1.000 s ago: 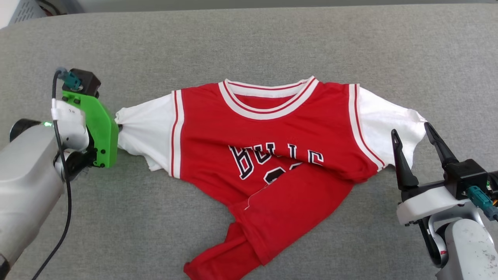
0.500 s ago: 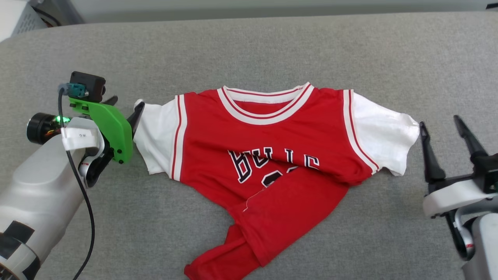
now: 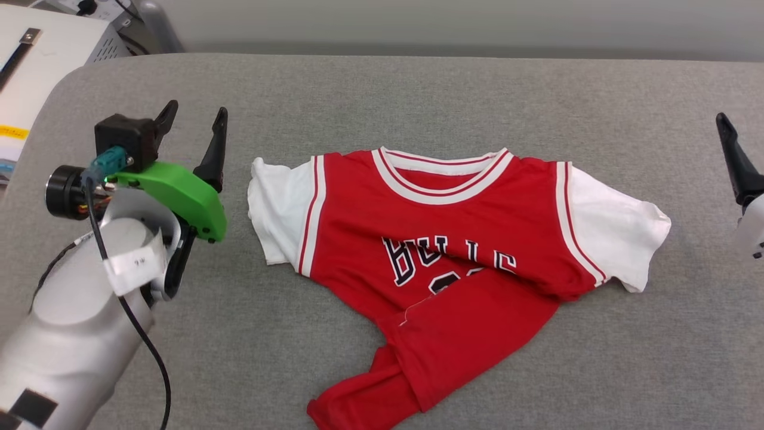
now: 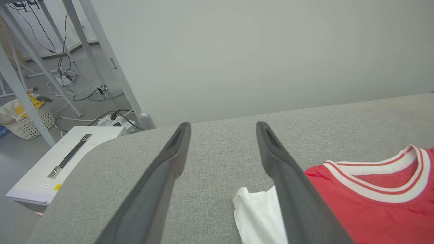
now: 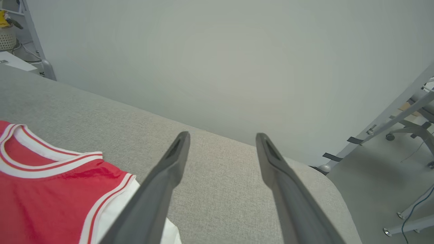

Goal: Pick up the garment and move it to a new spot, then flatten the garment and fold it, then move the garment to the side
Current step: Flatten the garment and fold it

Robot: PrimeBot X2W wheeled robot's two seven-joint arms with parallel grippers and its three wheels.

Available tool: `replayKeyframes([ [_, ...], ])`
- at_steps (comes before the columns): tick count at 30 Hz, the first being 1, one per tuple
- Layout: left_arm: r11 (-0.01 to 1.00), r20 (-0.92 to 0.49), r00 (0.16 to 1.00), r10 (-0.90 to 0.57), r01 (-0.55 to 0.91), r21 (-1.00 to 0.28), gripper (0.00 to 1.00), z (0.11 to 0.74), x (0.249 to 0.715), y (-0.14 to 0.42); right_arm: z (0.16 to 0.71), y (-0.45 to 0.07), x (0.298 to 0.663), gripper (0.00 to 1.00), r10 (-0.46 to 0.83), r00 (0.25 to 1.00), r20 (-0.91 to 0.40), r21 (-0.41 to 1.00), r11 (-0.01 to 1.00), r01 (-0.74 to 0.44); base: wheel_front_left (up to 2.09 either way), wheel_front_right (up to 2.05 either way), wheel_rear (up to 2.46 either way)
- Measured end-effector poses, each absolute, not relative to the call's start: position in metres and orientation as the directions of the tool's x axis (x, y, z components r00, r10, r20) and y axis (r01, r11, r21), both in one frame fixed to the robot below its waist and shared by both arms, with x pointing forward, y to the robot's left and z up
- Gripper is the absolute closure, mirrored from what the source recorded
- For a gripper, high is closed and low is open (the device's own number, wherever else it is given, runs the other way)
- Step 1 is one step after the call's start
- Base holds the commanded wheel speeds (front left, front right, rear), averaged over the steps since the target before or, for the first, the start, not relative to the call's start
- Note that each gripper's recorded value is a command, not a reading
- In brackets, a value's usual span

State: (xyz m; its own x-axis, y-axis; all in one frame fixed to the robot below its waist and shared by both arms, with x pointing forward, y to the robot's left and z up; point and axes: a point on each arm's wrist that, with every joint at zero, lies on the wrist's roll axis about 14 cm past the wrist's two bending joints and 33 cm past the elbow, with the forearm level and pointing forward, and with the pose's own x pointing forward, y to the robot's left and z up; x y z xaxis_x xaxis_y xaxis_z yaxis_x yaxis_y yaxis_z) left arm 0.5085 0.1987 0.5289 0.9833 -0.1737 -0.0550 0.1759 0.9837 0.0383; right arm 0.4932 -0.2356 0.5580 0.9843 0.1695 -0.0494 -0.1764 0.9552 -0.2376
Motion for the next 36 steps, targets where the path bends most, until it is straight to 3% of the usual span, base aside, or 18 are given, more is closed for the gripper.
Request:
replayKeyframes([
  [6,0.992,0.026,0.993,-0.115,0.113,0.064,0.00,0.536,0.483,0.207,0.521,-0.234,0.497,0.00,0.214,0.907,-0.364,-0.157,0.945,-0.286,0.00,0.00,0.00],
  [10,0.994,0.066,0.995,-0.080,0.075,0.076,0.00,0.537,0.471,0.210,0.478,-0.233,0.480,0.00,0.217,0.761,-0.611,-0.088,0.937,-0.338,0.00,0.00,0.00],
  [13,0.996,0.073,0.996,-0.060,0.056,0.068,0.00,0.532,0.463,0.211,0.457,-0.238,0.472,0.00,0.200,0.666,-0.719,-0.055,0.938,-0.341,0.00,0.00,0.00],
  [27,0.998,0.050,0.999,-0.003,0.000,0.062,0.00,0.504,0.460,0.224,0.386,-0.216,0.483,0.00,0.186,0.462,-0.867,-0.016,0.917,-0.399,0.00,0.00,0.00],
  [34,0.998,0.015,1.000,0.020,-0.021,0.063,0.00,0.487,0.461,0.232,0.359,-0.218,0.480,0.00,0.183,0.408,-0.895,0.013,0.922,-0.386,0.00,0.00,0.00],
  [35,0.998,0.009,1.000,0.022,-0.022,0.065,0.00,0.485,0.462,0.233,0.359,-0.218,0.482,0.19,0.188,0.413,-0.891,0.016,0.923,-0.386,0.00,0.00,0.00],
  [36,0.998,0.003,1.000,0.024,-0.024,0.064,0.00,0.483,0.462,0.235,0.360,-0.218,0.483,1.00,0.194,0.426,-0.884,0.016,0.922,-0.387,0.00,0.00,0.00],
])
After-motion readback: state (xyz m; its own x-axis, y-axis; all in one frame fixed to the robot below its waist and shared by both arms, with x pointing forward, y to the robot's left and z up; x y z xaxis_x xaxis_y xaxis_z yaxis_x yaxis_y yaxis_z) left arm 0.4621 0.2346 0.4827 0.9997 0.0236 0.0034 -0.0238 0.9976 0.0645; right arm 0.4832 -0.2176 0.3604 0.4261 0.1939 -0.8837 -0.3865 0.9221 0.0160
